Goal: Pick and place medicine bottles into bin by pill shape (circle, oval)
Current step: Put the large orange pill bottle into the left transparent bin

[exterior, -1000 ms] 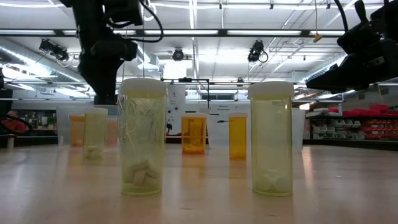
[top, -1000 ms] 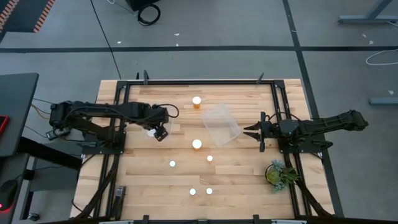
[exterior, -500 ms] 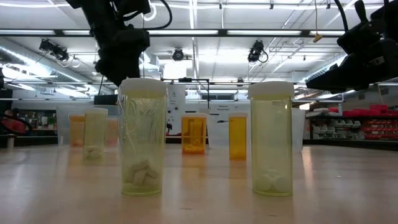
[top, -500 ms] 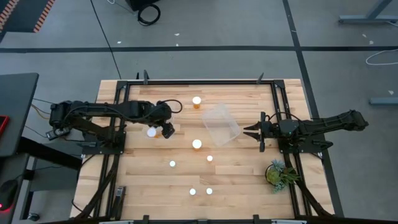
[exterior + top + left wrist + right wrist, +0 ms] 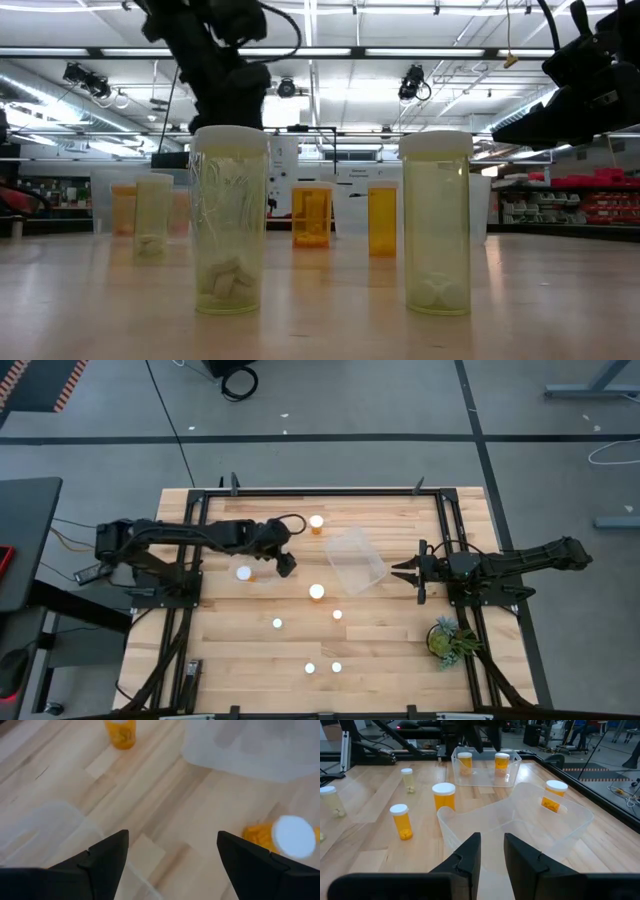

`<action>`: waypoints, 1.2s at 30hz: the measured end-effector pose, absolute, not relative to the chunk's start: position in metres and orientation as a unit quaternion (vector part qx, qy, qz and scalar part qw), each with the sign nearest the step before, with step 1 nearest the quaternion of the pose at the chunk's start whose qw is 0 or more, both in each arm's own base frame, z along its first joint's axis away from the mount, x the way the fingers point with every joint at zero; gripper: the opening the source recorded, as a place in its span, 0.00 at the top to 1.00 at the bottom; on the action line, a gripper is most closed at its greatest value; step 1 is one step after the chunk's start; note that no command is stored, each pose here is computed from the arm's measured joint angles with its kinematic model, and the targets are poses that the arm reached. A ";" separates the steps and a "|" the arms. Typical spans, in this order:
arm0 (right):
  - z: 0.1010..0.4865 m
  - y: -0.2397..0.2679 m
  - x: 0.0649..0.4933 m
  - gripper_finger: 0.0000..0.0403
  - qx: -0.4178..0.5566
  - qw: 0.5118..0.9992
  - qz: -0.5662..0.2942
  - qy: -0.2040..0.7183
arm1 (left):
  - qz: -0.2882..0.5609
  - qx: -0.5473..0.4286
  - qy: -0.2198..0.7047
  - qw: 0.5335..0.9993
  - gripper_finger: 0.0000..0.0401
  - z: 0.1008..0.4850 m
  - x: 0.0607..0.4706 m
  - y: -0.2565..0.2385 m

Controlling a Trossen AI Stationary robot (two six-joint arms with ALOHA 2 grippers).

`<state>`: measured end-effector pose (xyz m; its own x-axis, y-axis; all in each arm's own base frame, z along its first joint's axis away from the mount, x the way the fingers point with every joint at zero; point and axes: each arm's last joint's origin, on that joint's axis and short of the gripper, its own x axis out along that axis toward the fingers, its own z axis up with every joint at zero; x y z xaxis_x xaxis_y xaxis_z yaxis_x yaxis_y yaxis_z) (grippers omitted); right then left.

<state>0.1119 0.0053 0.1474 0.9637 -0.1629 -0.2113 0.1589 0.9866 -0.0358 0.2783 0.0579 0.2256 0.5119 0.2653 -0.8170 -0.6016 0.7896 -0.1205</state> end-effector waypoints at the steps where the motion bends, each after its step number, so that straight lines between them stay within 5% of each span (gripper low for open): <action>1: 0.147 0.005 0.112 0.77 -0.009 0.991 -0.081 0.107 | 0.254 -0.197 0.429 0.844 0.22 0.223 0.282 0.062; 25: 0.147 0.005 0.112 0.77 -0.009 0.991 -0.081 0.107 | 0.250 -0.209 0.558 0.763 0.21 0.216 0.359 0.184; 36: 0.148 0.005 0.112 0.77 -0.009 0.991 -0.081 0.107 | 0.212 -0.187 0.586 0.759 0.09 0.191 0.383 0.204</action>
